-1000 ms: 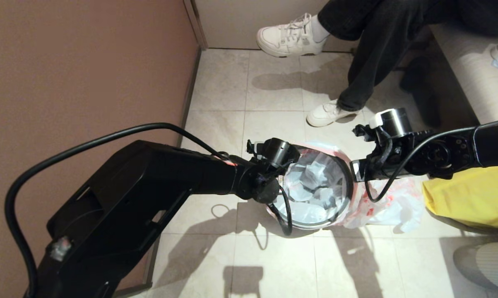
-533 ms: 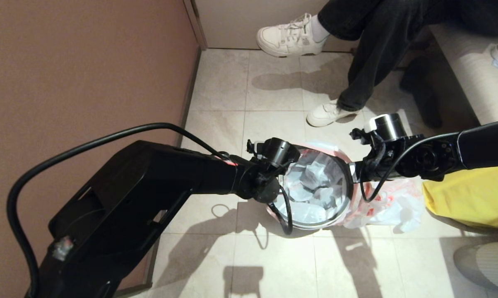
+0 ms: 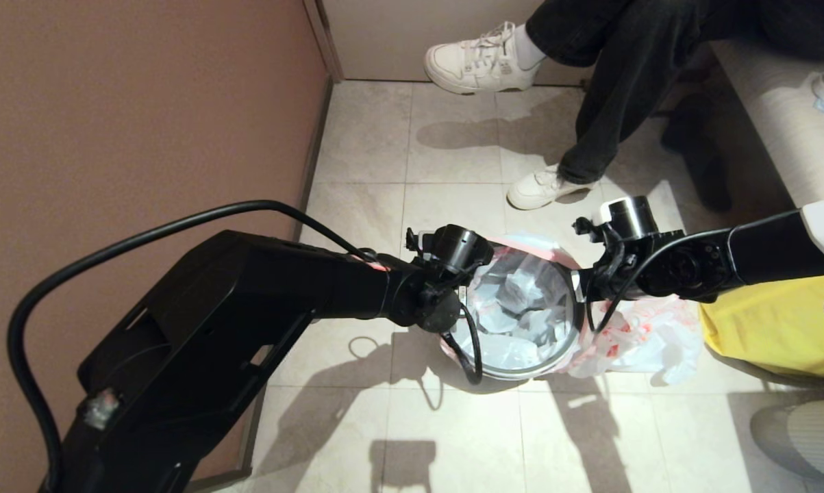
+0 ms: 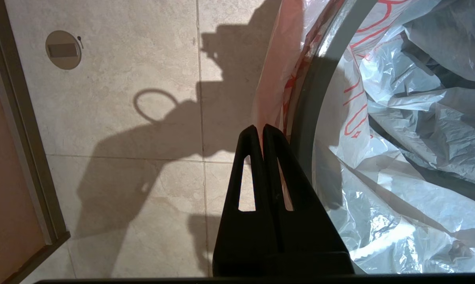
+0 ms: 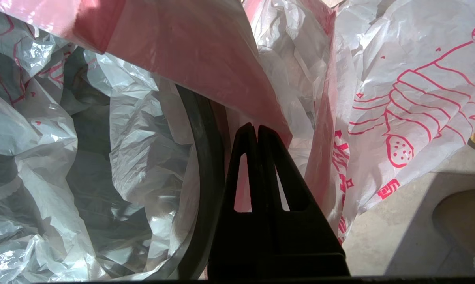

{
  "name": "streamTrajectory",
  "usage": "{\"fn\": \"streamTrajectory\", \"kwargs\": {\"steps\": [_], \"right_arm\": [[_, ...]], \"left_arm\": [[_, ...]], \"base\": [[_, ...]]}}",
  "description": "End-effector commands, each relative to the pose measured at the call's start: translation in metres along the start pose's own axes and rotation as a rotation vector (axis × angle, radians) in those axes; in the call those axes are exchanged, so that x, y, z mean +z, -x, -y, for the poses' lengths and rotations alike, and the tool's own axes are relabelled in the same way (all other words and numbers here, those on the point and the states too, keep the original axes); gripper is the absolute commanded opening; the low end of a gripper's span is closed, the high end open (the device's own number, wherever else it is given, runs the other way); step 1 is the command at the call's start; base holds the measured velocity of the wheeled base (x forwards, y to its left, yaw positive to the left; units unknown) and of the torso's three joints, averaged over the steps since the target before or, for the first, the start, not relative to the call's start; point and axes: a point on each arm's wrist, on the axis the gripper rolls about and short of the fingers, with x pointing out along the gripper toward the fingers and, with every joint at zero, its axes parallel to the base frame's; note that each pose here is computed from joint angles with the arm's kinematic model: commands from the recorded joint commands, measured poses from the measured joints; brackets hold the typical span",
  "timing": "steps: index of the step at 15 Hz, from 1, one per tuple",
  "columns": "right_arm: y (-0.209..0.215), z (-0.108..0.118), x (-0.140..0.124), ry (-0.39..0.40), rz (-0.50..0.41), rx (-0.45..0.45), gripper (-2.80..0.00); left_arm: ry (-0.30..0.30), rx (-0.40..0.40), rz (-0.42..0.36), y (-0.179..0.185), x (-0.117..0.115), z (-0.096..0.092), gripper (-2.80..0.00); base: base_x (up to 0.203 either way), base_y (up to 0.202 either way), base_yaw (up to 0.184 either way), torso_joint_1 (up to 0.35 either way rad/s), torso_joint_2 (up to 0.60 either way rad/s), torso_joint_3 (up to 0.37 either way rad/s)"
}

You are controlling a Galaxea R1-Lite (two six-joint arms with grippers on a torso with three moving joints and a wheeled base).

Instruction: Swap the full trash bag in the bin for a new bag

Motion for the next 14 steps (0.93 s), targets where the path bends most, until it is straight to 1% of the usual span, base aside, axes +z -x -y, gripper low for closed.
{"fn": "streamTrajectory", "kwargs": {"steps": [1, 3, 5, 7, 8, 11, 14], "right_arm": [[0.005, 0.002, 0.004, -0.006, 0.016, -0.002, -2.8], [0.016, 0.007, 0.012, -0.019, 0.044, -0.008, -2.8], [0.021, 0.011, 0.015, -0.026, 0.055, -0.024, -2.8], [0.03, 0.013, 0.019, -0.031, 0.071, -0.022, -2.8], [0.034, 0.014, 0.018, -0.03, 0.067, -0.021, -2.8], [0.036, 0.011, 0.01, -0.012, 0.014, -0.016, -2.8], [0.034, 0.002, 0.003, 0.008, -0.01, 0.0, -2.8]], "left_arm": [[0.002, 0.002, 0.002, 0.001, 0.0, 0.0, -2.8], [0.003, 0.003, 0.002, 0.001, 0.001, 0.0, -2.8], [0.001, 0.002, 0.001, 0.0, -0.001, 0.001, -2.8], [0.0, 0.003, -0.001, 0.0, -0.002, 0.002, -2.8], [0.0, 0.004, -0.001, -0.001, -0.002, 0.001, -2.8], [-0.002, 0.002, 0.0, 0.0, -0.002, 0.002, -2.8], [-0.004, 0.004, -0.004, -0.002, -0.003, 0.002, -2.8]], "base": [[0.0, 0.0, 0.0, 0.0, 0.0, 0.0], [0.0, 0.0, 0.0, 0.0, 0.0, 0.0], [0.0, 0.0, 0.0, 0.0, 0.0, 0.0], [0.0, 0.0, 0.0, 0.0, 0.0, 0.0], [0.0, 0.0, 0.0, 0.0, 0.0, 0.0], [0.0, 0.0, 0.0, 0.0, 0.0, 0.0], [0.0, 0.0, 0.0, 0.0, 0.0, 0.0]]}}
